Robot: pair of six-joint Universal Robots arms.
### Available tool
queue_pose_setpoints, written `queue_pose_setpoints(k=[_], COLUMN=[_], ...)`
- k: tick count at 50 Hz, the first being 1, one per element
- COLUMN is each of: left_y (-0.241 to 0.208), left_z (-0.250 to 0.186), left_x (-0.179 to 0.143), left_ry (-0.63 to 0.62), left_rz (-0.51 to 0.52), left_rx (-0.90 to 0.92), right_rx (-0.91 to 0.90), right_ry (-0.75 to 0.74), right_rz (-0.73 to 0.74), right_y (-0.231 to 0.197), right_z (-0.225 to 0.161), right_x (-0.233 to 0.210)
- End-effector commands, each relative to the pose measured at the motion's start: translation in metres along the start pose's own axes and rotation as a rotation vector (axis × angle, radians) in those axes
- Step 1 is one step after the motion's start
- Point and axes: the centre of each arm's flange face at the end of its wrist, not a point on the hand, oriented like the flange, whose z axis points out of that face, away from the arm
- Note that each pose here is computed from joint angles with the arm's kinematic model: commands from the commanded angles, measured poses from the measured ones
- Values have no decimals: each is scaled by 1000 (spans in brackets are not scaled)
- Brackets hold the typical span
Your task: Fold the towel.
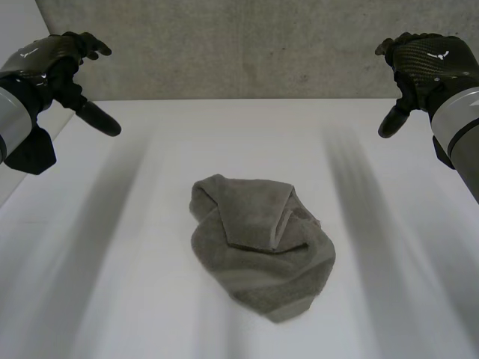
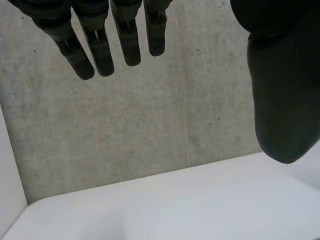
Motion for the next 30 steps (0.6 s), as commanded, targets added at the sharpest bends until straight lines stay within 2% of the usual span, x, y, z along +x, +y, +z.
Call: queue_pose_setpoints(k=[1, 22, 24, 27, 28, 30], left_y=[2, 15, 21, 48, 48, 75], left_z=[-3, -3, -4, 0, 0, 11], left_x=[8, 13, 14, 25, 25, 29], left_ry=[25, 19, 27, 85, 85, 122], left_rz=[75, 82, 82, 108, 108, 175], left_rx=[-1, -34, -54, -105, -105, -142], right_rx=[-13, -26, -32, -92, -92, -126], right_ry=[-6, -50, -80, -273, -274, -448], right_rz=[-2, -26, -53, -173, -174, -206], right_y=[1, 6, 8, 26, 26, 38], right_z=[-1, -4, -6, -26, -26, -47], right_x=[0, -7, -11, -34, -34, -60])
